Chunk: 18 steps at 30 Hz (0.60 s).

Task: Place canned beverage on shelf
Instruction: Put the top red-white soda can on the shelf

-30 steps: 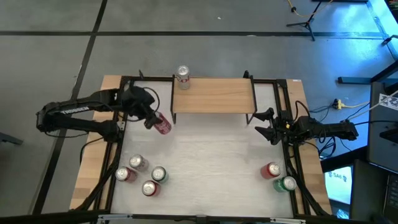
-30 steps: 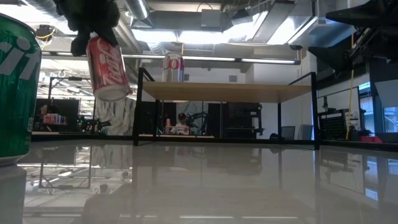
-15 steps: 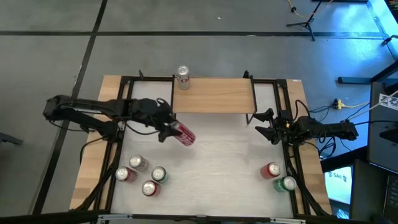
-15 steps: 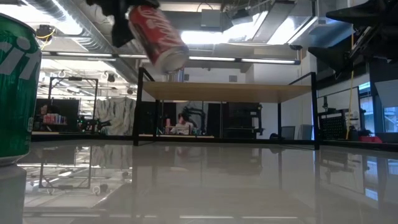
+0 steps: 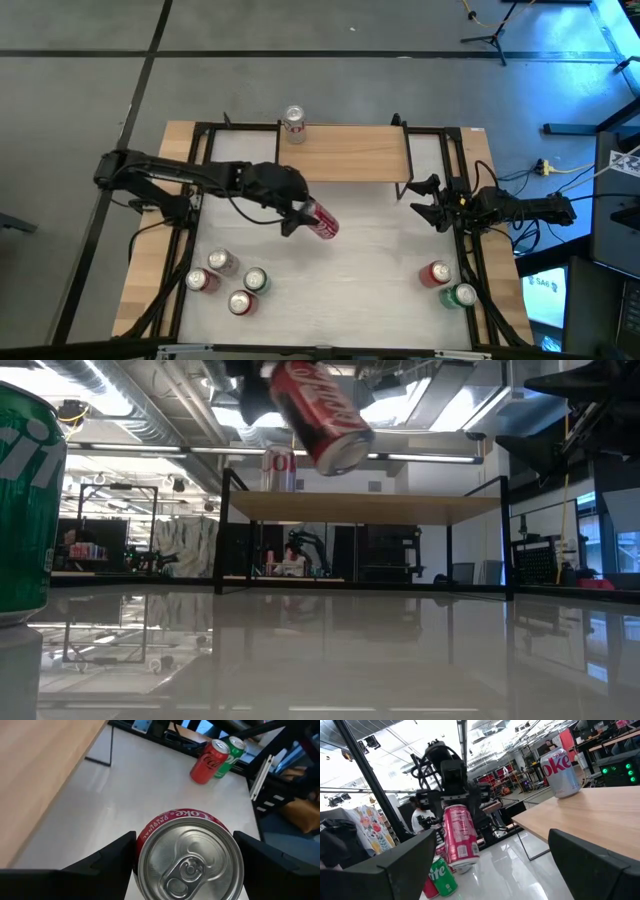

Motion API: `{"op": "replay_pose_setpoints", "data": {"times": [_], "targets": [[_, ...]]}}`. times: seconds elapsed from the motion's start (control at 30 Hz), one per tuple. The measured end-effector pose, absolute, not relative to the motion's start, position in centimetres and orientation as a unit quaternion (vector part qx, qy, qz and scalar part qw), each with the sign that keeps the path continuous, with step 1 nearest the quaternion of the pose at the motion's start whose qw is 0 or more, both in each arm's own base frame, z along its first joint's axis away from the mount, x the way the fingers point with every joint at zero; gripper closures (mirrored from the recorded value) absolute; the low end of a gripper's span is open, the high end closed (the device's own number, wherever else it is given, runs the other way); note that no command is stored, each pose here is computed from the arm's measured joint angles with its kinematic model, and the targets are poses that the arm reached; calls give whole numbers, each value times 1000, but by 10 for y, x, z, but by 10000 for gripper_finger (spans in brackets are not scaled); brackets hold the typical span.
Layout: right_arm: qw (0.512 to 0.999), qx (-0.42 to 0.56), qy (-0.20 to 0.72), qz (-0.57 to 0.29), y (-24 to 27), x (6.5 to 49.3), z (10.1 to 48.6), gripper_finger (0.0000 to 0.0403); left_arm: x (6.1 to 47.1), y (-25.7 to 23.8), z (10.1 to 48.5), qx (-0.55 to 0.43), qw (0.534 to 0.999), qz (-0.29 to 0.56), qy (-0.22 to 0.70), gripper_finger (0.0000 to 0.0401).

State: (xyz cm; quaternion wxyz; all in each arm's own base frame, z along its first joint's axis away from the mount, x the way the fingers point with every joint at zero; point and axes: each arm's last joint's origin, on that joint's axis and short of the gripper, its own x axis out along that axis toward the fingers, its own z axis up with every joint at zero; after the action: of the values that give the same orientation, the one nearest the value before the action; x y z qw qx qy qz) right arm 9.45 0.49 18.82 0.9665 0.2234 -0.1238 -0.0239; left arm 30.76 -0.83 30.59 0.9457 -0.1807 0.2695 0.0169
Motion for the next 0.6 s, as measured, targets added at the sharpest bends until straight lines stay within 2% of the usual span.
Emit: {"op": "replay_pose_setpoints", "data": {"times": [0.37, 0.6], "targets": [[971, 201, -124, -36, 4, 94, 188, 22, 356, 4, 317, -121, 945, 21, 302, 122], [971, 200, -124, -36, 4, 94, 188, 22, 374, 16, 300, -91, 930, 28, 355, 122]]}}
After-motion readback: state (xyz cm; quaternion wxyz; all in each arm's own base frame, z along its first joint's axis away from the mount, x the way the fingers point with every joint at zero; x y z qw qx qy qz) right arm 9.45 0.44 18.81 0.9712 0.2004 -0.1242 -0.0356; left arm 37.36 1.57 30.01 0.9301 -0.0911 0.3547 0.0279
